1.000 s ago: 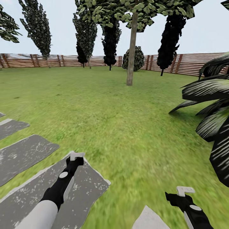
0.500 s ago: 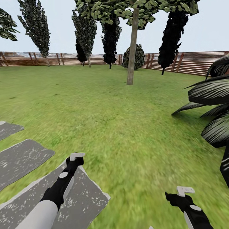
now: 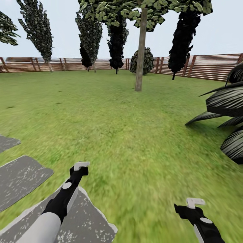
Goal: In the garden, pick up the pesticide atomizer on the floor and spray pesticide onto both trees until each tree trunk is fully covered.
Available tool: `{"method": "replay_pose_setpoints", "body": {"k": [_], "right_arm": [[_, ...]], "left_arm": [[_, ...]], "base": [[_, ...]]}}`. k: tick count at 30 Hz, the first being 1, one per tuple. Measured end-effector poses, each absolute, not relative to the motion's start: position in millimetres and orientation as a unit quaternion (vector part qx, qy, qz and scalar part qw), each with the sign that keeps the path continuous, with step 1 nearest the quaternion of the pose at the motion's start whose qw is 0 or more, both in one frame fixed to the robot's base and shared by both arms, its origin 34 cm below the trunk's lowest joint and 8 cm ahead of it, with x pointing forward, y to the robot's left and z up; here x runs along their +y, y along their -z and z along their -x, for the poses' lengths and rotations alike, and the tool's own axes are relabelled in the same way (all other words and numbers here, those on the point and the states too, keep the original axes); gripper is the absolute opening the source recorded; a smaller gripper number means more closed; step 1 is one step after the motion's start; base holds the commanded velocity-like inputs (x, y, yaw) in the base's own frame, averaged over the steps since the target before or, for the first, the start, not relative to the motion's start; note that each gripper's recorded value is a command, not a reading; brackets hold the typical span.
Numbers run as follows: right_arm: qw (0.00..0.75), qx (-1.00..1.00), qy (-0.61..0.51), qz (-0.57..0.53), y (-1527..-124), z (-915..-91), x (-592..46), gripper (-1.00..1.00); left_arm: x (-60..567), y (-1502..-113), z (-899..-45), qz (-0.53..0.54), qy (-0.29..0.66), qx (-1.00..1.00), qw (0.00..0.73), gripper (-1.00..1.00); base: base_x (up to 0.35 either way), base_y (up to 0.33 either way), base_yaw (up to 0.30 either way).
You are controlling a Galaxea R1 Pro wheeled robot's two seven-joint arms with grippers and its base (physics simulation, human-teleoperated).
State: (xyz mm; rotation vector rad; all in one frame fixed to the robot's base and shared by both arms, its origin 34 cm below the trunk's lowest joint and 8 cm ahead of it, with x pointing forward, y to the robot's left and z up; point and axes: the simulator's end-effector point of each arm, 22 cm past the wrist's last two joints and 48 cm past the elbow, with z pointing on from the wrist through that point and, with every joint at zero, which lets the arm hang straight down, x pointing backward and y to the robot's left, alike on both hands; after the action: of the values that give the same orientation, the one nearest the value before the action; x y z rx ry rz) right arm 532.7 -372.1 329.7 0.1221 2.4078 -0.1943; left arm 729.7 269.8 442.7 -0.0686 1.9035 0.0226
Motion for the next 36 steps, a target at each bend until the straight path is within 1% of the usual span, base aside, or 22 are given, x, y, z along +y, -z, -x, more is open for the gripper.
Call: {"method": "replay_pose_setpoints", "body": {"k": [23,36], "right_arm": [[0.363,0.927,0.076,-0.052,-339,-536,-379,1.0],[0.365,0.926,0.077,-0.051,-342,-537,-379,1.0]], "left_arm": [[269,-454,-731,0.029,-0.009,0.809,0.587,-1.0],[269,-457,-731,0.029,-0.009,0.808,0.588,-1.0]], "base": [[0.296,0.215,0.0],[0.313,0.119,0.0]]}}
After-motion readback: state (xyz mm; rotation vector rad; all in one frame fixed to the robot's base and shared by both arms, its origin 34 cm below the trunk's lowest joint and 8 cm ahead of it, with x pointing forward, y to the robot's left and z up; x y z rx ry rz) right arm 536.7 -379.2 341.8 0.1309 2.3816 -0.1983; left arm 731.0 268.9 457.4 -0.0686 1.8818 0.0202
